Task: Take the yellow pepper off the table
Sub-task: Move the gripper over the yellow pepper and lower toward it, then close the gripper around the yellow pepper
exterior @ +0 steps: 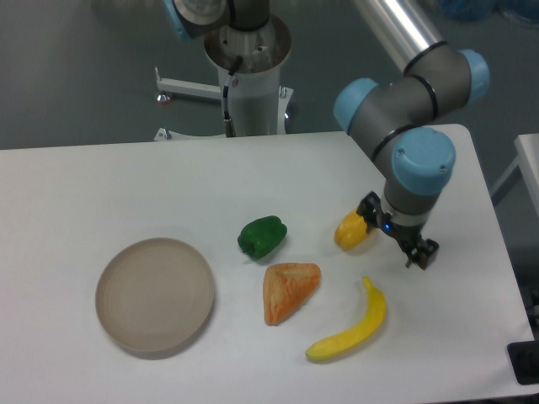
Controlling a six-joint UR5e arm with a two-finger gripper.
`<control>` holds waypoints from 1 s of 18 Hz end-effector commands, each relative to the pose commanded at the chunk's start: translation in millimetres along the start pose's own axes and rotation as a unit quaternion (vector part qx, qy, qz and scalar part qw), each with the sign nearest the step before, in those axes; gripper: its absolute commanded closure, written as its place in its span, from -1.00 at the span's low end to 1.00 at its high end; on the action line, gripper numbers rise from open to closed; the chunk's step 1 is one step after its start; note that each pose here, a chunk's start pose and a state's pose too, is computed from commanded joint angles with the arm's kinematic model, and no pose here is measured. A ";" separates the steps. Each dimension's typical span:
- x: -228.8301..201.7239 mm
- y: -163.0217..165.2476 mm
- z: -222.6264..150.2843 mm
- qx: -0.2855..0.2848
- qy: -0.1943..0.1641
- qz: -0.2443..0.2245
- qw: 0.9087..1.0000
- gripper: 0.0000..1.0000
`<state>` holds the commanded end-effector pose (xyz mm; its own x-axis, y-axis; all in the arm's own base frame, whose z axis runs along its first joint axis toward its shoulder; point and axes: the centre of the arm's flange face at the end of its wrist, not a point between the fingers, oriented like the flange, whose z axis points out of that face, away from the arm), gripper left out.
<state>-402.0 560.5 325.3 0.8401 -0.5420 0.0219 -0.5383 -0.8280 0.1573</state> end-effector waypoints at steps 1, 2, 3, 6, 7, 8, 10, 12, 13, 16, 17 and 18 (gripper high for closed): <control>7.5 0.4 6.6 -0.001 0.008 0.001 1.000 -1.00; 13.7 1.8 12.8 -0.002 0.015 0.002 1.000 -1.00; 17.1 1.7 18.6 -0.004 0.018 0.004 1.000 -1.00; 18.9 -0.5 30.1 -0.001 0.001 0.004 1.000 -1.00; 19.0 0.1 32.6 -0.001 -0.001 0.003 1.000 -1.00; 19.9 2.9 36.0 -0.001 0.002 0.001 1.000 -1.00; 27.4 3.2 42.6 -0.002 0.009 0.002 1.000 -1.00; 28.4 4.7 41.3 -0.002 0.009 0.001 1.000 -1.00; 29.3 3.9 42.0 -0.003 0.010 0.002 1.000 -1.00; 32.2 3.5 47.5 -0.003 0.015 0.003 1.000 -1.00; 32.4 2.3 48.3 -0.003 0.016 0.003 1.000 -1.00; 32.8 1.0 49.7 -0.003 0.017 0.004 1.000 -1.00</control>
<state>-378.3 534.7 277.1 0.8375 -0.5435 0.0563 -0.5448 -0.8228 0.1621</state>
